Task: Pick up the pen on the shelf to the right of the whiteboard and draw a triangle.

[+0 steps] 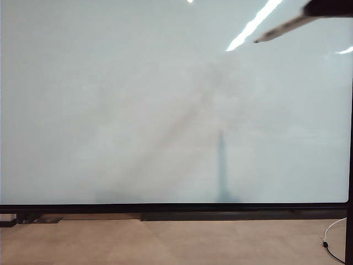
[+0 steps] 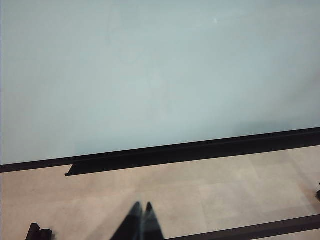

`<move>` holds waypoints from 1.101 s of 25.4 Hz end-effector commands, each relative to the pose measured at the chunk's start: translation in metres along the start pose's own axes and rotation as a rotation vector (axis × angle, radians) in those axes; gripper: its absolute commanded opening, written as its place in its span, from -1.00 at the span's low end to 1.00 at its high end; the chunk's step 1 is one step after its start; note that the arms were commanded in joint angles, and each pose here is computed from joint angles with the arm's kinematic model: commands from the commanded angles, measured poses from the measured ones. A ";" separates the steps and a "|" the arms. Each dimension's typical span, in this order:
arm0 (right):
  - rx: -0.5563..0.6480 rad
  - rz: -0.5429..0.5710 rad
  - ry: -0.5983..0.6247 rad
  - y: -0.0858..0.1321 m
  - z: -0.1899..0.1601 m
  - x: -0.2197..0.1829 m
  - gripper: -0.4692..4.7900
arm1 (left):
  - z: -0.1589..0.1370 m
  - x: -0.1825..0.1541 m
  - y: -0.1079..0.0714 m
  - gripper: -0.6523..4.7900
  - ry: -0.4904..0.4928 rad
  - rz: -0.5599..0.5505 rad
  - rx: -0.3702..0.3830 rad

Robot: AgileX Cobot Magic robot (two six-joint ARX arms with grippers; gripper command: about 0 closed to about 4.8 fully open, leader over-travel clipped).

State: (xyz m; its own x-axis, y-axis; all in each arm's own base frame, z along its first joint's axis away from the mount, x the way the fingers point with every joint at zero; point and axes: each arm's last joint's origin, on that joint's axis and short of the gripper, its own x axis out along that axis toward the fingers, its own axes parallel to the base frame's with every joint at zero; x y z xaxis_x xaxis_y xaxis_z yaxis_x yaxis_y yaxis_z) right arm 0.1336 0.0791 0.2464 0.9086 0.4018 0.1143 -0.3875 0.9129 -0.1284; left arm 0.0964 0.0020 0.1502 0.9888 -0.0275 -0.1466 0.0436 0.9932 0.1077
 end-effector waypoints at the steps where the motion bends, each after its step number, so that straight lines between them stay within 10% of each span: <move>1: -0.016 0.007 -0.112 0.018 0.008 0.021 -0.85 | 0.002 0.000 0.000 -0.78 -0.013 0.001 0.002; 12: -0.013 0.203 -0.081 0.056 0.017 0.121 -0.86 | 0.002 0.000 0.000 -0.78 -0.013 0.000 0.002; 28: -0.007 0.113 -0.173 0.048 0.026 0.140 -0.85 | 0.002 0.000 0.000 -0.78 -0.013 -0.002 0.002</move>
State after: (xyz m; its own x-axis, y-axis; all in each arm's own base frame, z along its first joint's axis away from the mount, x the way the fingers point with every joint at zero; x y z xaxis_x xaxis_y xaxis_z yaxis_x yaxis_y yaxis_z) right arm 0.2379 0.1812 0.2769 0.8272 0.5113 0.2332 -0.4856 0.8592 -0.1612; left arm 0.0964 0.0020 0.1502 0.9889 -0.0275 -0.1462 0.0436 0.9932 0.1077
